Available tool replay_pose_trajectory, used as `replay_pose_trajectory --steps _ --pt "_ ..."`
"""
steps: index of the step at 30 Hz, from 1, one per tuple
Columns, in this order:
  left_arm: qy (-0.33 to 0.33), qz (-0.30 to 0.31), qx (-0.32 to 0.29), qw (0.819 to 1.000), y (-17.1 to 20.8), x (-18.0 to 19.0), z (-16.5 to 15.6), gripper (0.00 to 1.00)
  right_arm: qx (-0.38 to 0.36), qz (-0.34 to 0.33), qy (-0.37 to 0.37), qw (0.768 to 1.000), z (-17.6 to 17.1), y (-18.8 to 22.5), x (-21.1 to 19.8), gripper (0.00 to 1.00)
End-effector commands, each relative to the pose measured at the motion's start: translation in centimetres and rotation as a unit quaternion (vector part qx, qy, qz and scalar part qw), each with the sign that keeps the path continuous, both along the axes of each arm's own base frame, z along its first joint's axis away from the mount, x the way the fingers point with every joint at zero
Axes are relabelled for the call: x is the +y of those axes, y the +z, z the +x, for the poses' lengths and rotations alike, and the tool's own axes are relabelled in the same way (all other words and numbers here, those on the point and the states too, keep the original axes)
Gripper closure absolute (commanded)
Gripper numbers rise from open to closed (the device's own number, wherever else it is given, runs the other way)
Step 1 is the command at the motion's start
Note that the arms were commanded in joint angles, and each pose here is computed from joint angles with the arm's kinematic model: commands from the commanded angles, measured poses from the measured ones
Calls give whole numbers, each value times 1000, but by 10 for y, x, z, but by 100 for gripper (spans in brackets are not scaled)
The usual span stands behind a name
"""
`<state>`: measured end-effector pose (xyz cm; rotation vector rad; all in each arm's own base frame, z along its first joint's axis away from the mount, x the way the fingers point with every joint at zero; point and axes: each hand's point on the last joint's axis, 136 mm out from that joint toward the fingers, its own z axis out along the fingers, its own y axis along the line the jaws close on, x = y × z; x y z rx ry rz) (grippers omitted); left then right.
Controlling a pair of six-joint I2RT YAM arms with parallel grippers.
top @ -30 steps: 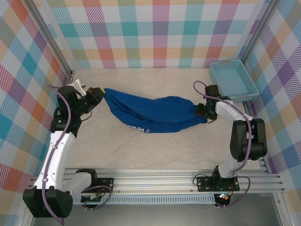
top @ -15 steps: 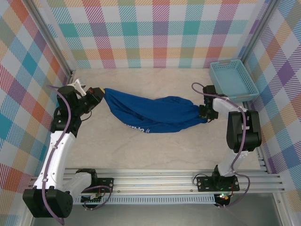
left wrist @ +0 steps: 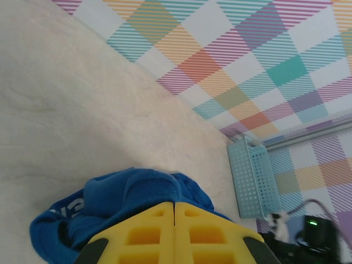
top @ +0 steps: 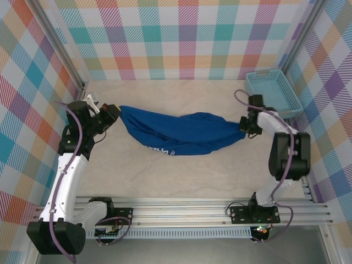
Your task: Fold the inside-out t-shirt
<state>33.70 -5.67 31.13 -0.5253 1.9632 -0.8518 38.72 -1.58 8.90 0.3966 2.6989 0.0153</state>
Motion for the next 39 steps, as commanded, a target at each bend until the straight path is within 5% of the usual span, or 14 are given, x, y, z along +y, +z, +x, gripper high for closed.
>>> replay_pose_trajectory --steps 1,7,23,27,31,35,39 --pt "18 9 -50 999 48 15 -9 100 -154 74 -27 985 -3 106 -9 100" --pt "15 5 -67 998 74 25 -13 100 -279 105 -31 954 -26 213 -20 100" --pt "-30 -3 -119 992 119 18 -33 100 -401 53 -24 914 -63 341 -29 100" --pt "-44 -15 -82 995 84 12 -28 100 -377 65 -26 923 -40 325 -32 100" --pt "-52 -34 -13 998 23 8 -19 100 -297 78 -13 952 5 260 -25 100" --pt "-59 -42 58 996 -43 -3 -18 100 -184 23 29 982 41 179 2 78" --pt "-72 -44 102 991 -86 -16 -22 100 -149 -25 66 986 38 139 30 61"
